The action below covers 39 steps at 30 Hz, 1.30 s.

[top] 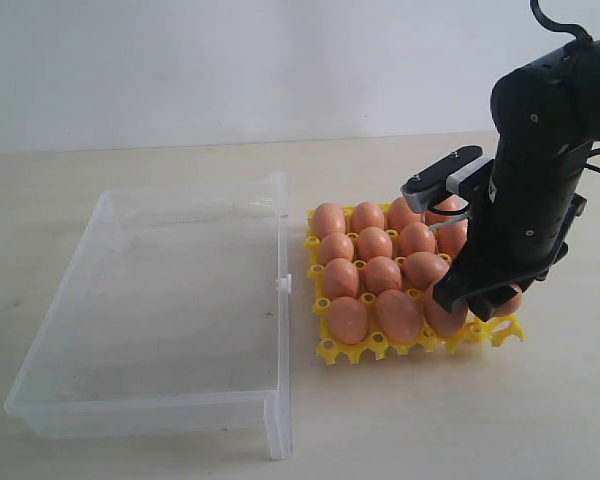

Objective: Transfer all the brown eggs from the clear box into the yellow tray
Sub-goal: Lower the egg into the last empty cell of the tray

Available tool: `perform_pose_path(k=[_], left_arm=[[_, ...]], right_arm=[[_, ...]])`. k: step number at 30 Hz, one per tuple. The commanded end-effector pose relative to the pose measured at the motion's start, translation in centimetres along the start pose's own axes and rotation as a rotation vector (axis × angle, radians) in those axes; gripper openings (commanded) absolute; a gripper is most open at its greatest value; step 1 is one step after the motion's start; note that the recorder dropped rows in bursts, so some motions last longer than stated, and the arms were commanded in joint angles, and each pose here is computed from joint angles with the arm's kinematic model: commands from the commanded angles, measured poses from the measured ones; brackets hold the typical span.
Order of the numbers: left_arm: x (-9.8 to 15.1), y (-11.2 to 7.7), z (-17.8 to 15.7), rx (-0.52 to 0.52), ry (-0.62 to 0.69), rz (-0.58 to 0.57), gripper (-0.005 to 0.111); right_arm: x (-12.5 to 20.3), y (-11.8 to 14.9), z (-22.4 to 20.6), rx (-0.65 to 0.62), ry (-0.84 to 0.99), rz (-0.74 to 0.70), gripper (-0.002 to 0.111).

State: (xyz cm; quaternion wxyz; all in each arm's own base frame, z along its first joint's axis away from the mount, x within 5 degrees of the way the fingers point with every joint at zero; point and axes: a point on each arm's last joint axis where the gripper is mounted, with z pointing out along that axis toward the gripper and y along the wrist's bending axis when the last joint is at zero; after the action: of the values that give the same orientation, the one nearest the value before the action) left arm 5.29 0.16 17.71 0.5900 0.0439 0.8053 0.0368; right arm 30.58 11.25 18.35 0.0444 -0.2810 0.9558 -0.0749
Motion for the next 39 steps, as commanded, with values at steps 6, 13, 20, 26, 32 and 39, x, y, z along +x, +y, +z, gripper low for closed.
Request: perform_pose_path(k=[6, 13, 20, 26, 32, 39], left_arm=[[-0.20, -0.03, -0.08, 0.006, -0.016, -0.006, 0.000], [-0.20, -0.03, -0.08, 0.006, -0.016, -0.006, 0.000], [-0.20, -0.03, -0.08, 0.006, -0.016, -0.006, 0.000], [-0.20, -0.03, -0.08, 0.006, -0.016, -0.006, 0.000], [-0.20, -0.03, -0.08, 0.006, -0.016, -0.006, 0.000], [-0.20, -0.03, -0.08, 0.006, -0.016, -0.006, 0.000]], right_arm=[[-0.33, -0.08, -0.15, -0.010, -0.026, 0.023, 0.018], [-0.37, -0.08, -0.16, -0.010, -0.031, 0.025, 0.033], [-0.43, -0.09, -0.16, -0.009, -0.038, 0.027, 0.038], [-0.43, -0.07, -0.16, -0.012, -0.038, 0.037, 0.044], [-0.02, -0.13, -0.06, -0.002, 0.001, 0.047, 0.044], [-0.06, -0.12, -0.06, -0.003, -0.003, 0.054, 0.044]])
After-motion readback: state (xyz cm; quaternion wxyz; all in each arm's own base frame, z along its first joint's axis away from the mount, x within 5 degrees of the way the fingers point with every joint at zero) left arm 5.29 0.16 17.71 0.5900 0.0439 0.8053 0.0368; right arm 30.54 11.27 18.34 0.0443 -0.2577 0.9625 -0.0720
